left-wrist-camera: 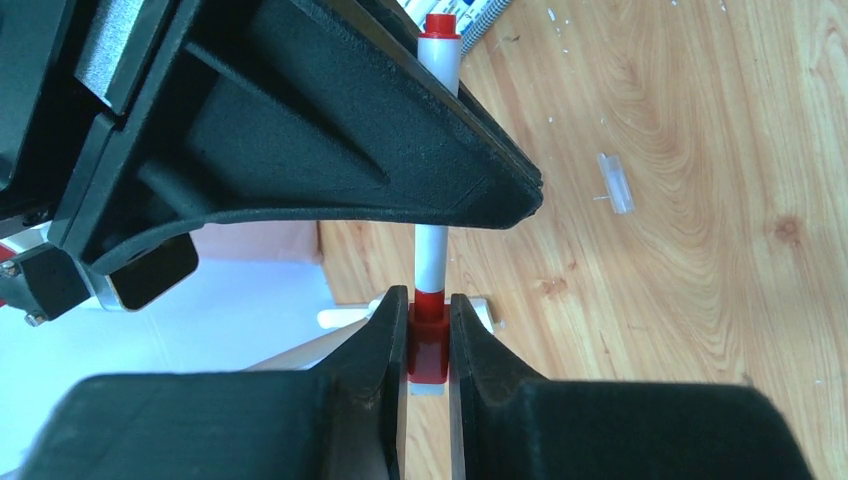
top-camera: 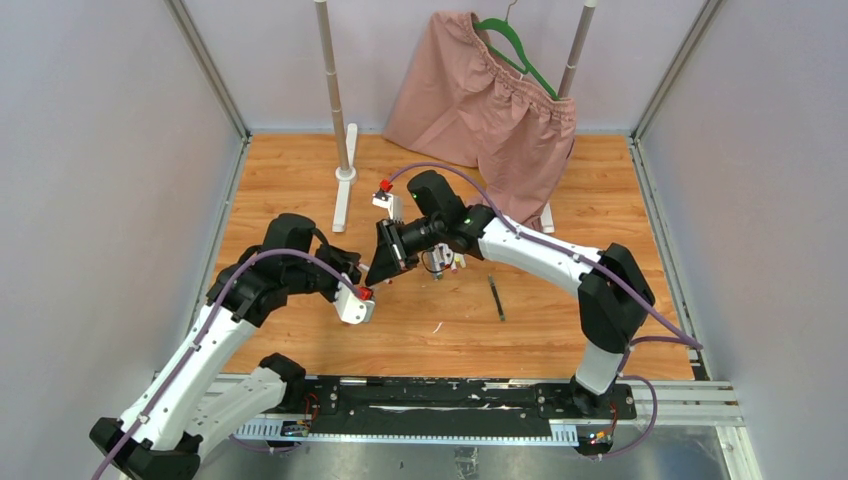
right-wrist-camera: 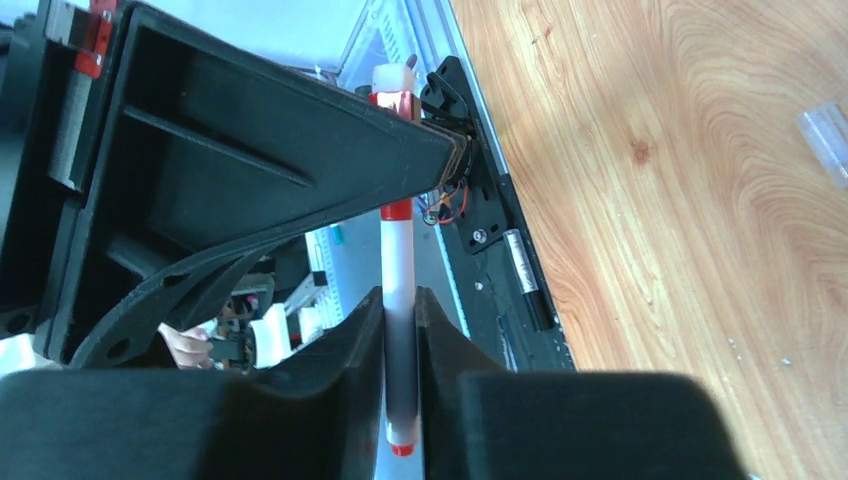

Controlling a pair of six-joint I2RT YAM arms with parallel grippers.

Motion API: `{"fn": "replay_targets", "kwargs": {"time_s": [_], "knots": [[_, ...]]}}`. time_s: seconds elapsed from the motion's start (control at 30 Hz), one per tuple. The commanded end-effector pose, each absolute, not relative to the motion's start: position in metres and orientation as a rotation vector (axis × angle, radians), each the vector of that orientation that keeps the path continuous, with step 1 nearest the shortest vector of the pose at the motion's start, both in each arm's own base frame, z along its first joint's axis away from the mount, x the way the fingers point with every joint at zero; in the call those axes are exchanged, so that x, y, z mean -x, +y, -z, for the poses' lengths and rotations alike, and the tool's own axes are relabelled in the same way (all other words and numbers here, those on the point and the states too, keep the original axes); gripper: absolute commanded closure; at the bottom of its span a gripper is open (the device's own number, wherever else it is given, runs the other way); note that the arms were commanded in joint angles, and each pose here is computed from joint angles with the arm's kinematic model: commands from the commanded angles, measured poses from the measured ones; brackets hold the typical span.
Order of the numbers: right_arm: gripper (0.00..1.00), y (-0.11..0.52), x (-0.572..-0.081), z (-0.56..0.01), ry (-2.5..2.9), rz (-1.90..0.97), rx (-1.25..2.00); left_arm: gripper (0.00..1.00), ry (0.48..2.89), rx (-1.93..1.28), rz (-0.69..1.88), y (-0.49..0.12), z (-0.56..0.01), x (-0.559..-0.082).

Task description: Open the pen caps

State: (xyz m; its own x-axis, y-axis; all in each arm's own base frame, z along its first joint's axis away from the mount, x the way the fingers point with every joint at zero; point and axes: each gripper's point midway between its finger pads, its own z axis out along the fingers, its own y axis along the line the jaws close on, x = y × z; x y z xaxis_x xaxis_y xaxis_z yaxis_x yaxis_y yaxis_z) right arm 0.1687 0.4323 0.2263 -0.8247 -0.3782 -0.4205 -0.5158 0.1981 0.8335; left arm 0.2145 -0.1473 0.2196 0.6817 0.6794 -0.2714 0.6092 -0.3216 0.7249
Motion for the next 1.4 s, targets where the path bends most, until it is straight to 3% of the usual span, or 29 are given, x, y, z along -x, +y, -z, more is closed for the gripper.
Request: {"fn": "replay_targets", "kwargs": {"time_s": [0.0,0.1,0.17,0.33,0.37,0.8,1.17,1.23,1.37], "knots": [[0.74,0.432,-0.173,-0.235,2.299,-1.709,0.833,1.0,0.964,-2.015,-0.083,-0.152,-0.224,-0.21],[0.61,0.433,-0.175,-0.234,2.304,-1.708,0.826,1.0,0.946,-2.022,-0.082,-0.153,-0.223,-0.208],[0.62,0.436,-0.177,-0.235,2.298,-1.717,0.82,1.0,0.937,-2.026,-0.081,-0.153,-0.223,-0.208],[0.98,0.437,-0.177,-0.236,2.297,-1.725,0.817,1.0,0.95,-2.028,-0.106,-0.151,-0.225,-0.212],[1.0,0.436,-0.176,-0.233,2.305,-1.723,0.814,1.0,0.956,-2.031,-0.114,-0.149,-0.224,-0.213],[1.0,0.386,-0.153,-0.193,2.488,-1.595,0.78,1.0,1.083,-2.111,-0.338,-0.12,-0.193,-0.243],[1.0,0.352,-0.146,-0.191,2.495,-1.488,0.771,1.0,1.217,-2.085,-0.428,-0.106,-0.177,-0.262],[1.0,0.336,-0.16,-0.183,2.495,-1.366,0.72,1.0,1.268,-2.074,-0.401,-0.105,-0.17,-0.262],[1.0,0.278,-0.206,-0.152,2.502,-0.85,0.541,1.0,1.455,-2.055,-0.247,-0.108,-0.14,-0.254]]}}
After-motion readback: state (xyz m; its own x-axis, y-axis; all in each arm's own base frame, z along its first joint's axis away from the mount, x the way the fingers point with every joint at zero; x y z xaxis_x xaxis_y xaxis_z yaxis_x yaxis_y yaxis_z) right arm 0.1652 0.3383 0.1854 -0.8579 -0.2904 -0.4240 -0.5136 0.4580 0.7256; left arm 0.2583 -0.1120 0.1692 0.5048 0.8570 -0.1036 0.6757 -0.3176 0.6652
